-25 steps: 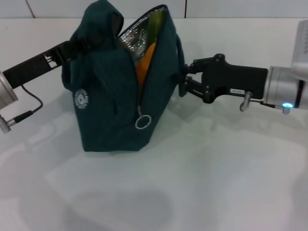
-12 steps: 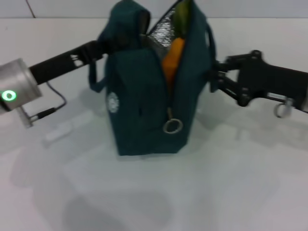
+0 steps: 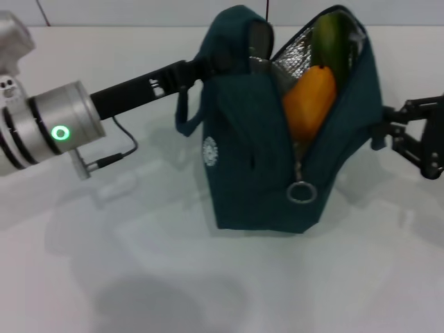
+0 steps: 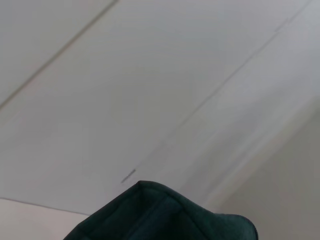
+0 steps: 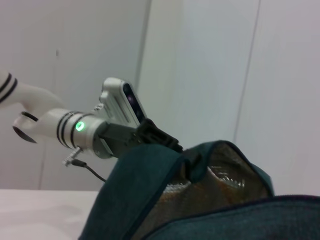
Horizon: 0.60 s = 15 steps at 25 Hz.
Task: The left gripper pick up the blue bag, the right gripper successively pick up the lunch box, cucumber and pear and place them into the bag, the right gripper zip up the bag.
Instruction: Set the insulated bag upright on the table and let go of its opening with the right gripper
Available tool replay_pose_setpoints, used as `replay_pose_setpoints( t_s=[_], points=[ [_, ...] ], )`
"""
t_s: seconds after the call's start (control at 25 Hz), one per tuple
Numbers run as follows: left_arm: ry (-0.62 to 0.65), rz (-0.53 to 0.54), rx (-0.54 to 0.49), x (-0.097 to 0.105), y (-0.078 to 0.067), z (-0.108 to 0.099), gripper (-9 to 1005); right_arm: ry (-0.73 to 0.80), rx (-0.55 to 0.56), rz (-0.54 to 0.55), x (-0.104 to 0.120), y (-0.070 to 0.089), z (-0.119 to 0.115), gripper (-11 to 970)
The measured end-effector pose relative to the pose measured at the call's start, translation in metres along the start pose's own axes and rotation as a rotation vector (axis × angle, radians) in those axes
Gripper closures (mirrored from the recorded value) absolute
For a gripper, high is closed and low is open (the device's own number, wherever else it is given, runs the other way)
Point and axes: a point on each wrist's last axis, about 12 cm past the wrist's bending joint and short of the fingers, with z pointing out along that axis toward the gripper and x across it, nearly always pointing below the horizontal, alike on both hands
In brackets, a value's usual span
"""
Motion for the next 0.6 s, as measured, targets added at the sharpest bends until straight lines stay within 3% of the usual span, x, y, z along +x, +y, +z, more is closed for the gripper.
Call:
replay_pose_setpoints(
  t_s=[0.4,0.6],
  points=[
    [0.026,0.047,0.004,0.012,0.003,0.027,951,0.058,0.04,-0.035,-0.003,-0.016,-0.008,849],
    [0.017,0.059,-0.052,0.02,0.01,0.016,948,0.097,-0.012,-0.028,0.001,-0.01,0.002,853]
  ],
)
